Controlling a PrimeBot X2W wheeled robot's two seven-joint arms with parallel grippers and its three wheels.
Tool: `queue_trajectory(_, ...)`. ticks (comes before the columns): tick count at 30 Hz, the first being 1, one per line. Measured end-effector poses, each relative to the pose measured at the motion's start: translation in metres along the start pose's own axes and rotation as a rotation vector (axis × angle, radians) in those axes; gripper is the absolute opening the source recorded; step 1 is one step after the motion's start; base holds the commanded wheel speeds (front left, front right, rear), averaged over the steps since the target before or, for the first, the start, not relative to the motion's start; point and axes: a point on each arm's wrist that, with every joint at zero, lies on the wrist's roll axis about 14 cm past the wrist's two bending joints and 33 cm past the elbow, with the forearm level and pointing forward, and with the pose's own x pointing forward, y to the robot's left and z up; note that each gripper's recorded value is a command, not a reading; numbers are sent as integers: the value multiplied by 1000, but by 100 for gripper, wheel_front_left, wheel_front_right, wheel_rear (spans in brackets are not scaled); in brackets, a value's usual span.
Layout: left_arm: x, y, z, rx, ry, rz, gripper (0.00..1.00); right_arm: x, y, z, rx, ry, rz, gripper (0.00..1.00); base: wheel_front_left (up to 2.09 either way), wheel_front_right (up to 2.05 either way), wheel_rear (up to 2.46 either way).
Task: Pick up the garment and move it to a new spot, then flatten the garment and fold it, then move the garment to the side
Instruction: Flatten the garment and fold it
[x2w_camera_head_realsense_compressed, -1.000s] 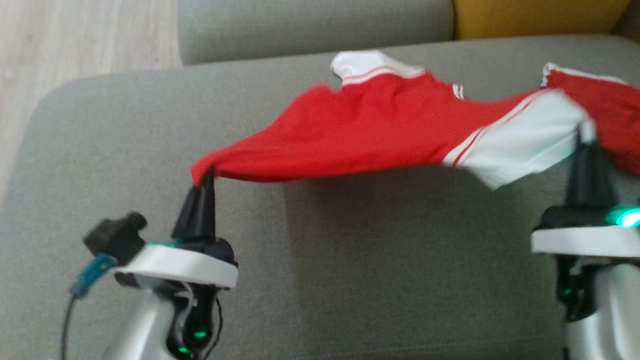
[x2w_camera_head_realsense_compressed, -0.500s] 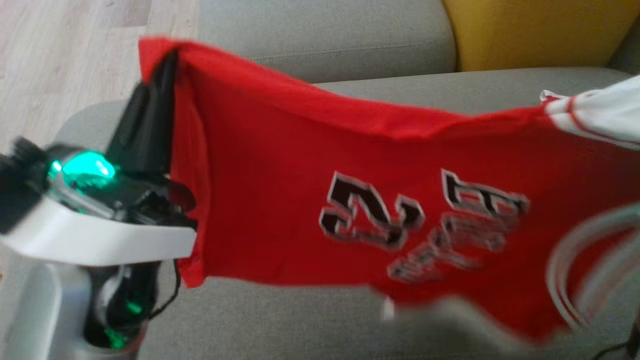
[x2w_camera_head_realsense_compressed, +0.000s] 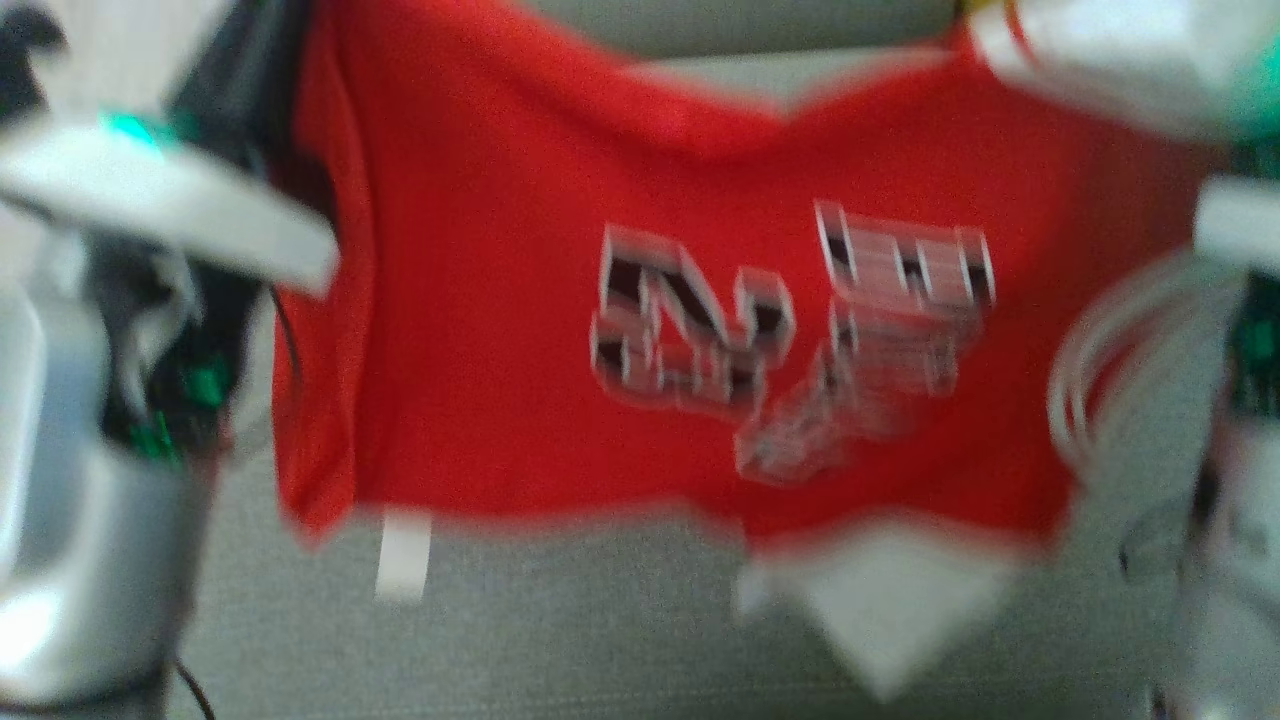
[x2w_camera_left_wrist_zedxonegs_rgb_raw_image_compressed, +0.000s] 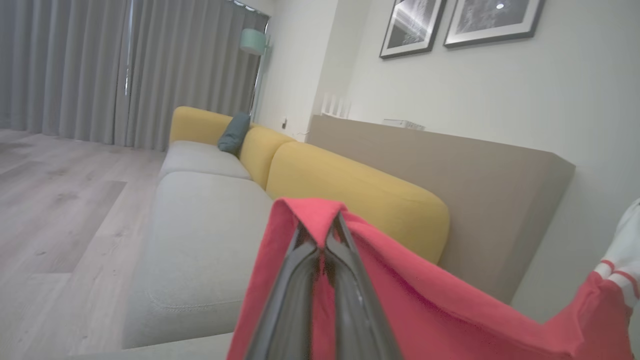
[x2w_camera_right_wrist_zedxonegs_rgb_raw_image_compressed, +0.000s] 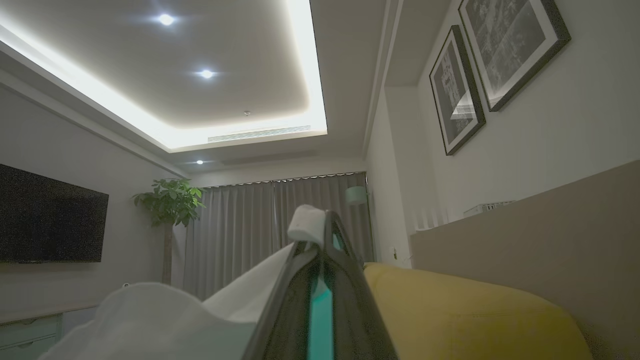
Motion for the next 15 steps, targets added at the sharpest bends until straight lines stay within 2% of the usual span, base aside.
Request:
queue_trajectory(4,55,34,-2,83,24,48,0,57,7,-24,-14,-20,34,0,0,0,0)
queue_trajectory(9,126,67,23,210,-49,111,0,118,3,-38,-69,-93,43,0,0,0,0)
queue_trajectory(12,155,81,24,259,-92,137,0,133,-7,-62,-66,-65,28,0,0,0,0)
queue_trajectory(15,176,97,6,287,-104,145,0,133,-15,-103,-55,14,24,0,0,0,0)
